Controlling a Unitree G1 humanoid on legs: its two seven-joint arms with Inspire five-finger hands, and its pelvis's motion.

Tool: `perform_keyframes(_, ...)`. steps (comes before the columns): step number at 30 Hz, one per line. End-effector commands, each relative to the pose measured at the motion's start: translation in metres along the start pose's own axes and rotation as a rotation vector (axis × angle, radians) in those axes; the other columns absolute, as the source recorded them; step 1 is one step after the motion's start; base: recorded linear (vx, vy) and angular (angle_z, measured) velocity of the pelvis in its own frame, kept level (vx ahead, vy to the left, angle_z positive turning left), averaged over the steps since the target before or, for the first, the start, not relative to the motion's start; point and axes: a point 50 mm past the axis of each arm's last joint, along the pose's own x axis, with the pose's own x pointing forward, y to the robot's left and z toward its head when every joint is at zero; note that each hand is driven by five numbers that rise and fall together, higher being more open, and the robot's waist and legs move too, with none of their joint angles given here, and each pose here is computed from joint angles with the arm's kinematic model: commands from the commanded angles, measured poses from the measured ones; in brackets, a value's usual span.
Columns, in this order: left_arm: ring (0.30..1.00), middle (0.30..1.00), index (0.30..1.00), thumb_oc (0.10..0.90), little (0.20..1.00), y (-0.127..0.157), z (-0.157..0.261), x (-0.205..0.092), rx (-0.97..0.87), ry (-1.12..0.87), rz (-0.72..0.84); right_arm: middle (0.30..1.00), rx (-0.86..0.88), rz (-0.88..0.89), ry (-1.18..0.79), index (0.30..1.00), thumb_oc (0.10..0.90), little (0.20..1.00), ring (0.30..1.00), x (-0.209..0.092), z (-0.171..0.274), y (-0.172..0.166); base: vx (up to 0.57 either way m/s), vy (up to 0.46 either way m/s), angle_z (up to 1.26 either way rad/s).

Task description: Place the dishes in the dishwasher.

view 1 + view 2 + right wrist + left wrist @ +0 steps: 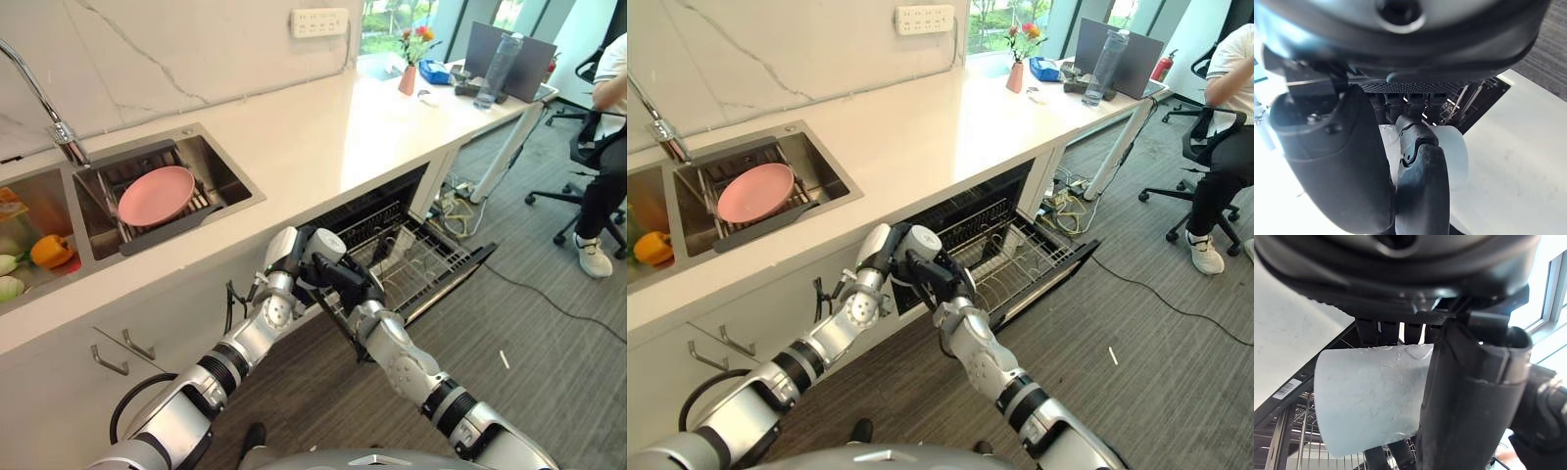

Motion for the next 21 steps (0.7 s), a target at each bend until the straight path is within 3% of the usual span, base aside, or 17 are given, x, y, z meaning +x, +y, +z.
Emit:
perform_keyframes(1, 0.3, 0.3, 0.3, 0.4, 0.3, -0.005, 0.129, 0.025, -0.037, -0.488, -0.062, 0.9, -0.138, 0.448, -0.112, 0.9, 0.8, 0.9, 0.9, 0.008, 0.034, 0.096, 0.0, 0.0, 0.0)
perform_keyframes(7, 0.3, 0.3, 0.3, 0.4, 0.3, -0.006, 0.133, 0.026, -0.039, -0.496, -0.081, 0.9, -0.189, 0.485, -0.124, 0.9, 0.8, 0.9, 0.9, 0.01, 0.044, 0.1, 0.0, 0.0, 0.0)
perform_keyframes(17, 0.3, 0.3, 0.3, 0.4, 0.3, -0.014, 0.145, 0.03, -0.038, -0.495, -0.088, 0.9, -0.029, 0.461, -0.116, 0.9, 0.8, 0.9, 0.9, 0.015, 0.04, 0.114, 0.0, 0.0, 0.0)
perform_keyframes(18, 0.3, 0.3, 0.3, 0.4, 0.3, -0.015, 0.147, 0.029, -0.045, -0.5, -0.089, 0.594, -0.002, 0.459, -0.123, 0.594, 0.596, 0.594, 0.594, 0.015, 0.04, 0.117, 0.0, 0.0, 0.0)
perform_keyframes(19, 0.3, 0.3, 0.3, 0.4, 0.3, -0.015, 0.147, 0.029, -0.045, -0.5, -0.089, 0.399, -0.002, 0.459, -0.123, 0.399, 0.466, 0.399, 0.399, 0.015, 0.04, 0.117, 0.0, 0.0, 0.0)
perform_keyframes(20, 0.3, 0.3, 0.3, 0.4, 0.3, -0.015, 0.149, 0.029, -0.044, -0.505, -0.09, 0.3, 0.002, 0.454, -0.127, 0.3, 0.4, 0.3, 0.3, 0.016, 0.041, 0.117, 0.0, 0.0, 0.0)
perform_keyframes(21, 0.3, 0.3, 0.3, 0.4, 0.3, -0.016, 0.151, 0.028, -0.047, -0.513, -0.093, 0.3, 0.004, 0.451, -0.134, 0.3, 0.4, 0.3, 0.3, 0.016, 0.041, 0.117, 0.0, 0.0, 0.0)
